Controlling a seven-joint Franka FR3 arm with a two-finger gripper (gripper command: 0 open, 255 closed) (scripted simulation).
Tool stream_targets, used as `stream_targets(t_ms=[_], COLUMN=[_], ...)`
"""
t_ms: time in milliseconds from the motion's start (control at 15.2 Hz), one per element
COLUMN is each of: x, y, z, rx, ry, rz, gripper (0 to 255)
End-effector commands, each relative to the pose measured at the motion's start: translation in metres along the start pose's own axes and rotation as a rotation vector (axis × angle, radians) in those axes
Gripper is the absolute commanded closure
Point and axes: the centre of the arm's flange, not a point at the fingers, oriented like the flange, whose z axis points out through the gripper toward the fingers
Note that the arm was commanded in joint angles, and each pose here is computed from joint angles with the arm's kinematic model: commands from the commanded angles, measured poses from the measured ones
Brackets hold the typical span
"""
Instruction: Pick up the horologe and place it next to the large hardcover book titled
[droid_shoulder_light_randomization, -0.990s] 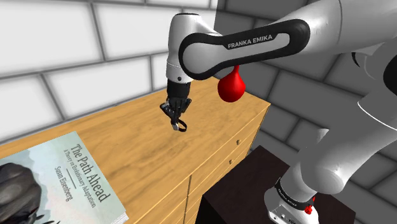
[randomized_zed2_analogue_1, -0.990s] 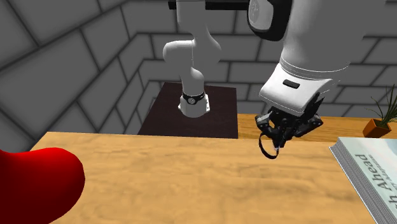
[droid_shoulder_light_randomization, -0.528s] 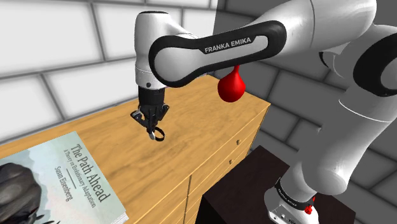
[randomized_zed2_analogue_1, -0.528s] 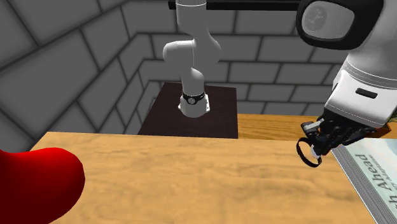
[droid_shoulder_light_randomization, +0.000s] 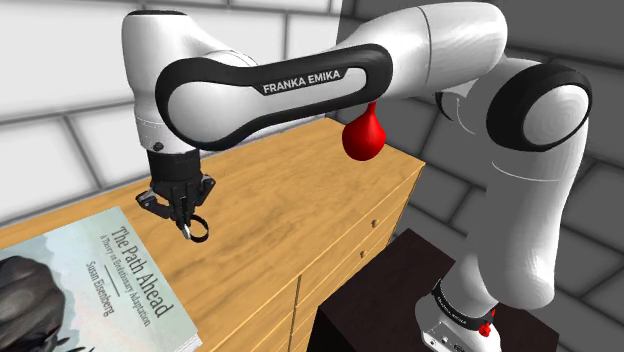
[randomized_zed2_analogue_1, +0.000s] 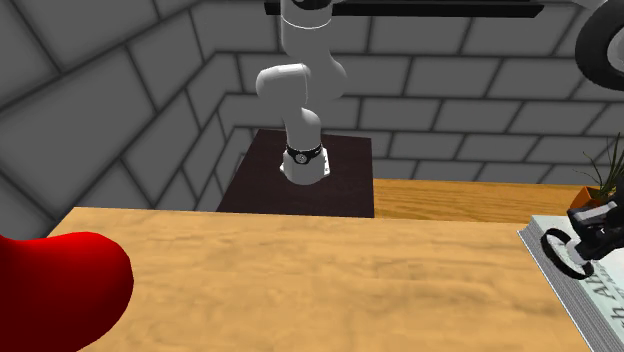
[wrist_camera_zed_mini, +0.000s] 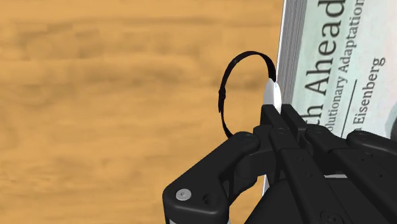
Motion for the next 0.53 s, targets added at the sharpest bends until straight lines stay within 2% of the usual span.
stream_targets(t_ms=[0,462], x=[0.005,0.005], y=[-0.013,-0.009], z=[0.003,0.039], rx=[0.0,0.0], ry=[0.0,0.0], rz=[0.002,0.002], gripper=[255,255])
